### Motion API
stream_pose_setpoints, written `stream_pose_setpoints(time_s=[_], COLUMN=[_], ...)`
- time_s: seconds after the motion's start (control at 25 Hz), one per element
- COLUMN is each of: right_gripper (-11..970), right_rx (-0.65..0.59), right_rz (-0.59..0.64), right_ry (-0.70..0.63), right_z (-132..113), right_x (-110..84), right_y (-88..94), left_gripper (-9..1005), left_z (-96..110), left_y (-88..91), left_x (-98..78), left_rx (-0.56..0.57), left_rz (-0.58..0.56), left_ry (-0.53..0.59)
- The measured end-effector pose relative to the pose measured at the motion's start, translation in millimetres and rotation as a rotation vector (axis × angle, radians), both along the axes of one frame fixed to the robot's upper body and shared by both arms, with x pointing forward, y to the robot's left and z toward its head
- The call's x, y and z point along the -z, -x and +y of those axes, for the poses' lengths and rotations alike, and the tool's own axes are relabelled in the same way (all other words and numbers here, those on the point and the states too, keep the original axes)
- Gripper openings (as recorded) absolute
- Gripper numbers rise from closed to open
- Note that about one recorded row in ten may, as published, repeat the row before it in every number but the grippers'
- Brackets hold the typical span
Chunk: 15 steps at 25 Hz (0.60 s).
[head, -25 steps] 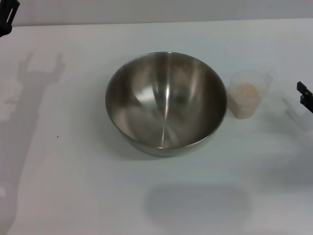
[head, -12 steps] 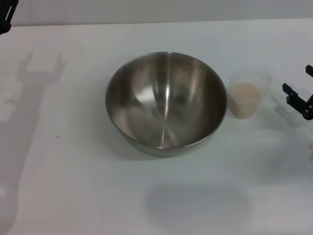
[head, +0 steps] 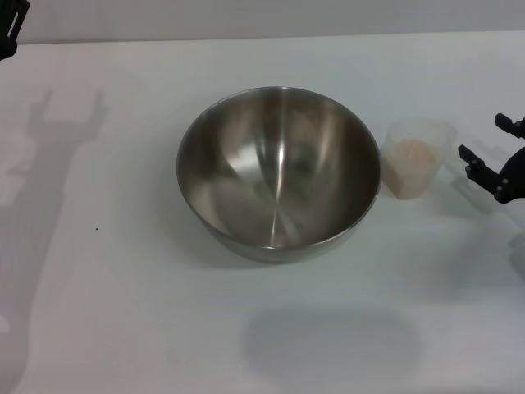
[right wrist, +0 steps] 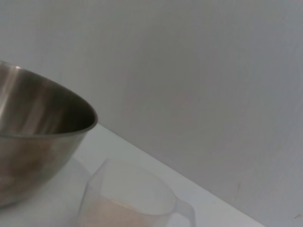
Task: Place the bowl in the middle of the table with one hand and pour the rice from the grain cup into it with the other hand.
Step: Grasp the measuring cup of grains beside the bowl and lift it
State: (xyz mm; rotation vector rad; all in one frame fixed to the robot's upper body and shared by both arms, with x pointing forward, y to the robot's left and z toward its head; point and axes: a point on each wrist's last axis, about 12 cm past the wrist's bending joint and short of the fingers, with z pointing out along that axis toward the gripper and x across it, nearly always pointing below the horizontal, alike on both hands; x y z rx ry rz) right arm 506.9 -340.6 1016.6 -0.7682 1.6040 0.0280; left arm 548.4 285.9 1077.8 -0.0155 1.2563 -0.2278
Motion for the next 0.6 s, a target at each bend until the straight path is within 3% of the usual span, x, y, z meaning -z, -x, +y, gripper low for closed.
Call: stream_pose_setpoints(time_s=[0.6], right_gripper=[663], right_rx=[0.003], right_rz=[0.002], right_ry=[-0.009], right_z=[2.9], right_x=[-2.0], right_y=[-6.9], left_gripper=[862], left_z=[1.5], left_y=[3.3], left_x=[0.0], left_rx=[-0.003], left_rz=[-0.013], left_ry=[0.002])
